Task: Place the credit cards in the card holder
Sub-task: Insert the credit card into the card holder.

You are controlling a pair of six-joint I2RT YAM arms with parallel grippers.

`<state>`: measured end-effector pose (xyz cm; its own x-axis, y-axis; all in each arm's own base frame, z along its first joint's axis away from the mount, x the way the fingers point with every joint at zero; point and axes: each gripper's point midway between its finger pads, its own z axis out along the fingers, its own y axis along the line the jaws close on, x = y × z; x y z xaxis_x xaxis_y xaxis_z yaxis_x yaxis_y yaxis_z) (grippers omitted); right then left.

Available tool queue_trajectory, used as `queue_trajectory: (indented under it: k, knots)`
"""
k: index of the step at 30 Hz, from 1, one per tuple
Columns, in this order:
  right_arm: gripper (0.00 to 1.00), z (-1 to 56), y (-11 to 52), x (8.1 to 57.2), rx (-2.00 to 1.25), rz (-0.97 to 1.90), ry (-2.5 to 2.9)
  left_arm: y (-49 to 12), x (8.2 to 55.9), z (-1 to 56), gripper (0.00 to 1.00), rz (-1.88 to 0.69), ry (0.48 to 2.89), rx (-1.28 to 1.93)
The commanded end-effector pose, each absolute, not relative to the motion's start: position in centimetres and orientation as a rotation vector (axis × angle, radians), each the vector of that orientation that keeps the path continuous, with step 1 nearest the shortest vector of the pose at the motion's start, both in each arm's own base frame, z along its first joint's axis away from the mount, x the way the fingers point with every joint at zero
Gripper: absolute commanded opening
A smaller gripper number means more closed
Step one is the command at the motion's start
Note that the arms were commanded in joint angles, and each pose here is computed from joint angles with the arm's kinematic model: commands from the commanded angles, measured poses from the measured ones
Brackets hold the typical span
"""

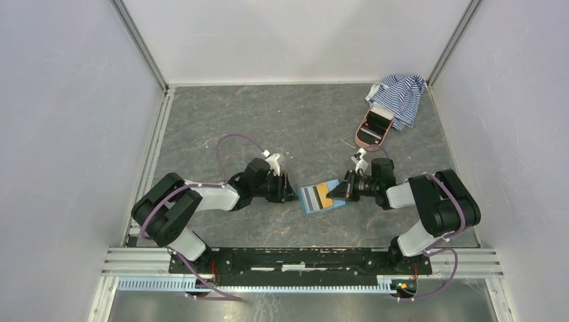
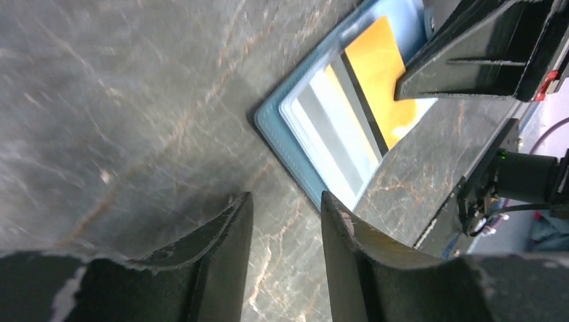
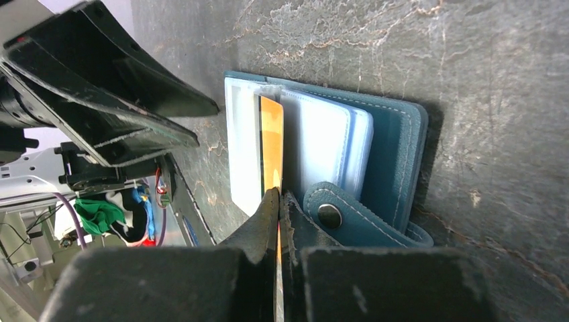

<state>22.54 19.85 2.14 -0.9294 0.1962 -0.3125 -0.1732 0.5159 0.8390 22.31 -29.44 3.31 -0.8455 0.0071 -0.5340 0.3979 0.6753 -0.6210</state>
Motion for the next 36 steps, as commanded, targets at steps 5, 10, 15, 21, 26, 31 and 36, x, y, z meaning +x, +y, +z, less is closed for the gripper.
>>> queue_trajectory:
  k: [5, 10, 15, 21, 26, 31, 36]
  knots:
    - [0.00, 2.1, 20.4, 23.0, -0.033, 1.359, 2.385, -31.8, 20.7, 3.7, 0.46, -1.145, 2.432, 0.192]
    - [0.00, 2.1, 20.7, 22.9, -0.048, 1.367, 2.384, -33.1, 20.5, 3.2, 0.44, -1.158, 2.458, 0.207]
    - [0.00, 2.4, 21.2, 22.7, -0.074, 1.382, 2.383, -33.7, 20.3, 2.4, 0.38, -1.153, 2.482, 0.210]
    - [0.00, 2.4, 21.7, 22.5, -0.097, 1.393, 2.389, -33.9, 20.1, 1.9, 0.36, -1.158, 2.495, 0.213]
    - [0.00, 2.3, 22.1, 22.3, -0.116, 1.406, 2.397, -34.1, 20.0, 1.8, 0.36, -1.168, 2.497, 0.212]
    - [0.03, 1.9, 22.1, 22.2, -0.143, 1.386, 2.412, -34.2, 19.9, 1.8, 0.36, -1.176, 2.495, 0.214]
    - [0.05, 1.8, 22.3, 22.2, -0.199, 1.364, 2.421, -34.3, 19.9, 2.0, 0.36, -1.186, 2.487, 0.204]
